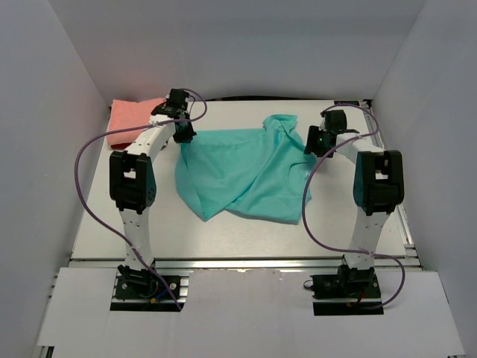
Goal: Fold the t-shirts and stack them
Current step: Flatten out the tshirt
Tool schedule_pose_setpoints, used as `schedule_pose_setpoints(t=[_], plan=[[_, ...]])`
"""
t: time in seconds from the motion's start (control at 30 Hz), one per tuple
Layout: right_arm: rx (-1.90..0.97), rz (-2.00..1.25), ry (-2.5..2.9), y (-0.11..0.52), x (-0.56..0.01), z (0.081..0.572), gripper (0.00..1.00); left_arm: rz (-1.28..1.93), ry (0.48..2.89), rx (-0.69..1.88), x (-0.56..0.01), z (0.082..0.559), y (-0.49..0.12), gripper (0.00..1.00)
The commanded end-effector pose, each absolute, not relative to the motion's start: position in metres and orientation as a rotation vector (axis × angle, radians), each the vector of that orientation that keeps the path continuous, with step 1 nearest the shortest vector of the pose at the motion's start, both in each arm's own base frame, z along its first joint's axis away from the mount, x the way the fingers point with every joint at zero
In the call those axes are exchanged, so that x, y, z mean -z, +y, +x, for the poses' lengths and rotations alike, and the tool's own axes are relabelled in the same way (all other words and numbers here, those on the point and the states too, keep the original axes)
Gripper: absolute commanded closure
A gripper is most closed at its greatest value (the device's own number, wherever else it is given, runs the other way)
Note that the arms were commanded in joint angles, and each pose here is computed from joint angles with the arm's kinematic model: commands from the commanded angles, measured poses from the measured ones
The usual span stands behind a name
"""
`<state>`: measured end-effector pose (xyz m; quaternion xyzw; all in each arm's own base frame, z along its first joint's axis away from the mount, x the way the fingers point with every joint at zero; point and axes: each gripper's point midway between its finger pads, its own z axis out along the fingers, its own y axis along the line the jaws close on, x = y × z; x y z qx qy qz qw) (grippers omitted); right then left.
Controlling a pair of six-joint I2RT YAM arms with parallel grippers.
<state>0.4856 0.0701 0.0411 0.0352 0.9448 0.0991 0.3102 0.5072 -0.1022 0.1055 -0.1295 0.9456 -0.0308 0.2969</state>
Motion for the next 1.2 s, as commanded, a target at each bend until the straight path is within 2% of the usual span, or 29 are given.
schedule_pose_setpoints(t=[0.0, 0.33, 0.47, 0.53, 0.57, 0.83, 0.97, 1.17], plan=[[-0.275, 0.096, 2.484, 0.071, -0.037, 0.488, 0.39, -0.324, 2.432, 0.115, -0.150, 0.510, -0.104, 1.00], [-0.281, 0.093, 2.483, 0.072, -0.038, 0.488, 0.40, -0.320, 2.423, 0.123, -0.154, 0.511, -0.105, 1.00], [-0.281, 0.093, 2.481, 0.072, -0.039, 0.488, 0.40, -0.319, 2.428, 0.132, -0.153, 0.512, -0.107, 0.93], [-0.283, 0.089, 2.483, 0.073, -0.038, 0.487, 0.40, -0.316, 2.432, 0.134, -0.152, 0.511, -0.107, 0.93], [-0.281, 0.091, 2.483, 0.072, -0.038, 0.488, 0.40, -0.317, 2.434, 0.131, -0.151, 0.511, -0.107, 1.00], [-0.317, 0.080, 2.475, 0.077, -0.048, 0.482, 0.41, -0.302, 2.442, 0.149, -0.148, 0.509, -0.109, 1.00], [-0.446, -0.014, 2.423, 0.118, -0.077, 0.457, 0.42, -0.318, 2.441, 0.123, -0.143, 0.510, -0.105, 1.00], [-0.468, -0.207, 2.407, 0.195, -0.099, 0.407, 0.42, -0.324, 2.441, 0.146, -0.141, 0.510, -0.109, 1.00]])
